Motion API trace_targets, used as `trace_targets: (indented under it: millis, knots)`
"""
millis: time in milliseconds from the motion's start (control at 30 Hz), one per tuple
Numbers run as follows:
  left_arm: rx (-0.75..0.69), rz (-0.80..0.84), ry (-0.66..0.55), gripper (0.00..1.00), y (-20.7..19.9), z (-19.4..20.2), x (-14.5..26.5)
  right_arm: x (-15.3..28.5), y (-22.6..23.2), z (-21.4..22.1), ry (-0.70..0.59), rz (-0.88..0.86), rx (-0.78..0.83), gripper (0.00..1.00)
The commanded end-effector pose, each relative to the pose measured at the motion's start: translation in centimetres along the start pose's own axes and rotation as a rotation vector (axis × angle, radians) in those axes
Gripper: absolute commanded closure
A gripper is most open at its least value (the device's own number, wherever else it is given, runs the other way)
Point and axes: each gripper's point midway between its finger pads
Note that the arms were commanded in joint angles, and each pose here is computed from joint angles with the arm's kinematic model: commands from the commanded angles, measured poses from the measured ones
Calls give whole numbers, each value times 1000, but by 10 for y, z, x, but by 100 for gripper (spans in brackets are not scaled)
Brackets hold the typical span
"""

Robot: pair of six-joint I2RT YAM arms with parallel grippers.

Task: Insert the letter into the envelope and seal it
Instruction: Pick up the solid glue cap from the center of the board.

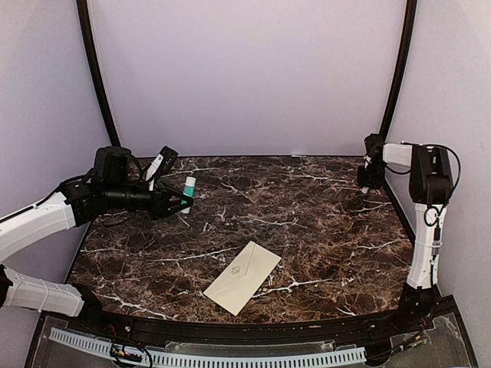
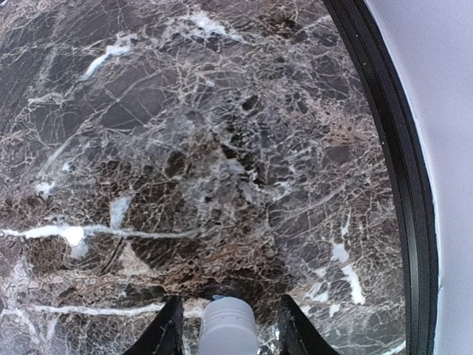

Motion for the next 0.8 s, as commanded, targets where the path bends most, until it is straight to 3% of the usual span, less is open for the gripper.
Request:
trace_targets:
  millis: [0,533,767]
  knots:
    - [-13,16,-9,95,-3,-5,2,-6,6,-3,-4,-19,-4,60]
    - [-9,22,-6,95,-4,-5,2,-3,9,-7,-4,-36,-11,80]
    - [-11,40,-3,95,-6,-4,0,24,13,-15,-42,-74,-10,86]
Point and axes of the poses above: each gripper's point midway between its finger pads, its own x axis back along the fingers, its own y axis along the line the jaws close on, z = x × y, and after that the axes turned 2 degrees about -x, right-handed
